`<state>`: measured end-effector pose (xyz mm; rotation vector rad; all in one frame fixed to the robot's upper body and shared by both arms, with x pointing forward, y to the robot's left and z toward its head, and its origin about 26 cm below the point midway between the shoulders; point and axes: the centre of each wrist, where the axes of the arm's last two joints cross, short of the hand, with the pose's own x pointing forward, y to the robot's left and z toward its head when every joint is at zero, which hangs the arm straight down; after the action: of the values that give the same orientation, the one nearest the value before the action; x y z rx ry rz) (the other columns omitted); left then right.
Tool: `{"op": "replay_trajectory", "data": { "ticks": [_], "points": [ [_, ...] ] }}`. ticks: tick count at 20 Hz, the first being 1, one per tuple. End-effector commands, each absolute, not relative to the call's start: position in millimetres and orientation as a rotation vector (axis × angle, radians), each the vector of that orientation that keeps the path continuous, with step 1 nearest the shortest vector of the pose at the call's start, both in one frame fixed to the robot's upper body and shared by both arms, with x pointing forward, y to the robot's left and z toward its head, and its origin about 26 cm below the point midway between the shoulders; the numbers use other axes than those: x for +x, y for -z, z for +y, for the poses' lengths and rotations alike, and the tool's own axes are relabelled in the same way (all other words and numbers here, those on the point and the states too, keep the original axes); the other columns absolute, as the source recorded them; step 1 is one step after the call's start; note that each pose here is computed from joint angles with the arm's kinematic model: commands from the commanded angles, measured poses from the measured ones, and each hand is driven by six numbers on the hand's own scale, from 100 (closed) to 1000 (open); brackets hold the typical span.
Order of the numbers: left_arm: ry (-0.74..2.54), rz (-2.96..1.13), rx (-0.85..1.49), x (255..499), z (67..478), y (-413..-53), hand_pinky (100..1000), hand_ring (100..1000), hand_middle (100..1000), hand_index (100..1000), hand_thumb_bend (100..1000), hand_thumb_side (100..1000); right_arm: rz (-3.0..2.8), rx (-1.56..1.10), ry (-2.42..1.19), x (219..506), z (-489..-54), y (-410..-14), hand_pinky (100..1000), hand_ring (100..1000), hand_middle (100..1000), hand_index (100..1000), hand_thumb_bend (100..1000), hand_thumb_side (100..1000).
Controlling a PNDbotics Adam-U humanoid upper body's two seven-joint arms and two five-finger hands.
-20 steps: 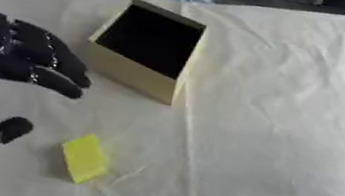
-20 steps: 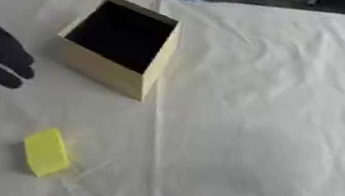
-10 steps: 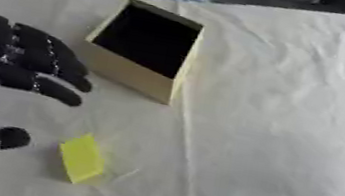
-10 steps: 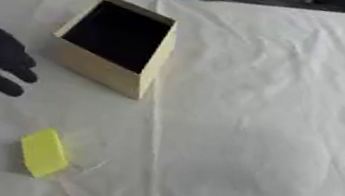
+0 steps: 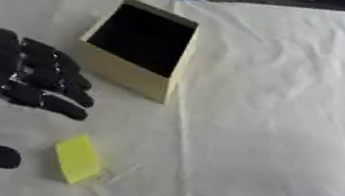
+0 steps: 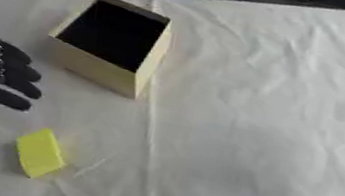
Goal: Pick up objects on the table and place them in the box.
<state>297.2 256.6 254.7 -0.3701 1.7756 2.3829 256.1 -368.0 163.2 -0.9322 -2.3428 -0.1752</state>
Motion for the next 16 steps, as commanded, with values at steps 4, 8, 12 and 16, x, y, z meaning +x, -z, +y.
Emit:
{"op": "replay_trajectory", "data": {
  "ticks": [4,8,12,16],
  "points": [
    [-2.486,1.399,-0.301,292.1,262.8,-253.4,894,921,866,959,373,382,-2.378,-0.94,0.141,255.8,-369.3,-174.4,594,673,513,694,100,873],
    [-2.551,1.311,-0.334,289.9,270.2,-245.9,894,920,856,945,353,384,-2.376,-0.94,0.141,255.9,-369.2,-174.3,594,673,513,694,100,874],
    [-2.594,1.263,-0.351,288.2,275.4,-239.4,899,925,860,944,340,381,-2.376,-0.938,0.144,255.9,-369.1,-174.1,594,673,512,694,100,874],
    [-2.609,1.267,-0.361,288.3,274.0,-236.8,906,935,870,949,331,380,-2.374,-0.935,0.147,255.9,-368.6,-173.5,593,673,512,694,100,876]
  ]
}}
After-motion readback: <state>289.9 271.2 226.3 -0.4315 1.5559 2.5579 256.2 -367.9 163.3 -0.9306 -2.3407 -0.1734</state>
